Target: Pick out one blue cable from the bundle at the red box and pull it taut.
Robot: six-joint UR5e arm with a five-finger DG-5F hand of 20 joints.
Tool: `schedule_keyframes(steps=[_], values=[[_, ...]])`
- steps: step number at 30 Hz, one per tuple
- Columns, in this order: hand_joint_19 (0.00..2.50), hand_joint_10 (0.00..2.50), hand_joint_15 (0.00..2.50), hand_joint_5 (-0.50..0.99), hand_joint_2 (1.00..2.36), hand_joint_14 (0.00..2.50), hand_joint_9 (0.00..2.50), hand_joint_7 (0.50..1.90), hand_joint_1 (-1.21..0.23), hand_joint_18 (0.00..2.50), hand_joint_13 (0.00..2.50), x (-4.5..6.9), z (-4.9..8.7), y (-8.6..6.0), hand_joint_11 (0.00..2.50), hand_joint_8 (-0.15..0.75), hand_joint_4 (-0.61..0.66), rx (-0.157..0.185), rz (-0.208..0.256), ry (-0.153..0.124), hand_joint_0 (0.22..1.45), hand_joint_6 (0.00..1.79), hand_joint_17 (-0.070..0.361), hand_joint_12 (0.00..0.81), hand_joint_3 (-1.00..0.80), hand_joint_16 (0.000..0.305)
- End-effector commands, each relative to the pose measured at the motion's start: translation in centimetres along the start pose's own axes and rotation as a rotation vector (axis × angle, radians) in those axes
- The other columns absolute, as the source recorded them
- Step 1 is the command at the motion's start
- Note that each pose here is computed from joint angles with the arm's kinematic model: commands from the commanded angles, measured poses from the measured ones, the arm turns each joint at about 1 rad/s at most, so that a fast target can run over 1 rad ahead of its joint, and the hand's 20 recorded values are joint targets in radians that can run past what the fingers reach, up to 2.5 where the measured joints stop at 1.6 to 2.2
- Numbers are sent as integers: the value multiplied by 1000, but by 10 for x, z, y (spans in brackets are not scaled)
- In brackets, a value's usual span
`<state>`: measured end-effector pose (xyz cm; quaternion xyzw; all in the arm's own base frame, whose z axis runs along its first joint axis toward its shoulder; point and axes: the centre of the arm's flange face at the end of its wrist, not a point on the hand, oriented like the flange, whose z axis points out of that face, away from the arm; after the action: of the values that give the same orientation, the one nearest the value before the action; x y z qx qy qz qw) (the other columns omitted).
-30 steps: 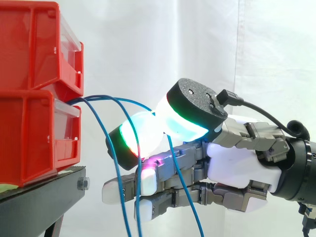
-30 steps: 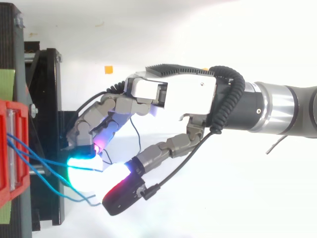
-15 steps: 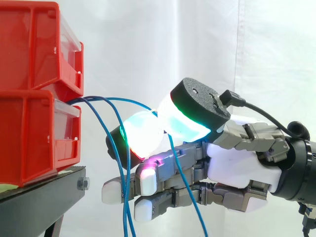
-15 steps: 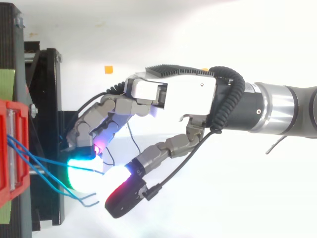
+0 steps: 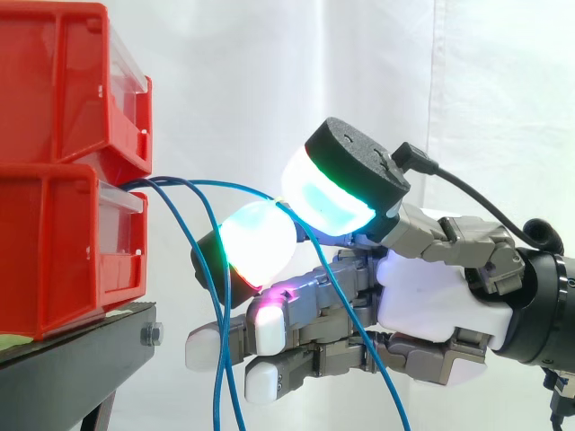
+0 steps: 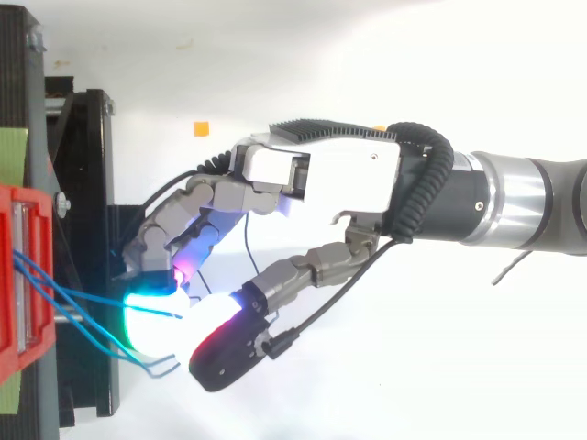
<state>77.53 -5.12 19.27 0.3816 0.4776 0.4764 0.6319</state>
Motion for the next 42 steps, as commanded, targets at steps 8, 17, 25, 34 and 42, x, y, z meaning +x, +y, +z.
schedule_keyframes(steps=[8, 17, 25, 34, 42], values=[[580, 19, 230, -143, 1016, 9, 960, 877, -631, 564, 594, 0, 0, 0, 550, 304, 9, -1, 0, 1, 598, 909, 70, 219, -284, 31], [571, 23, 229, -144, 1015, 10, 965, 869, -653, 575, 593, 1, -1, -1, 566, 303, 7, 5, -1, 6, 606, 917, 72, 227, -283, 32], [602, 19, 243, -147, 1002, 10, 977, 820, -491, 577, 605, 1, -3, -2, 562, 306, 38, 28, -5, 15, 583, 899, 73, 230, -481, 33], [586, 21, 237, -142, 1013, 9, 947, 862, -462, 507, 562, 0, -1, 0, 547, 298, -4, 25, -4, 14, 605, 889, 68, 222, -344, 30], [579, 19, 217, -149, 1019, 8, 911, 869, -604, 488, 528, 0, -1, 0, 557, 297, 7, 24, -4, 12, 588, 916, 70, 227, -191, 31]])
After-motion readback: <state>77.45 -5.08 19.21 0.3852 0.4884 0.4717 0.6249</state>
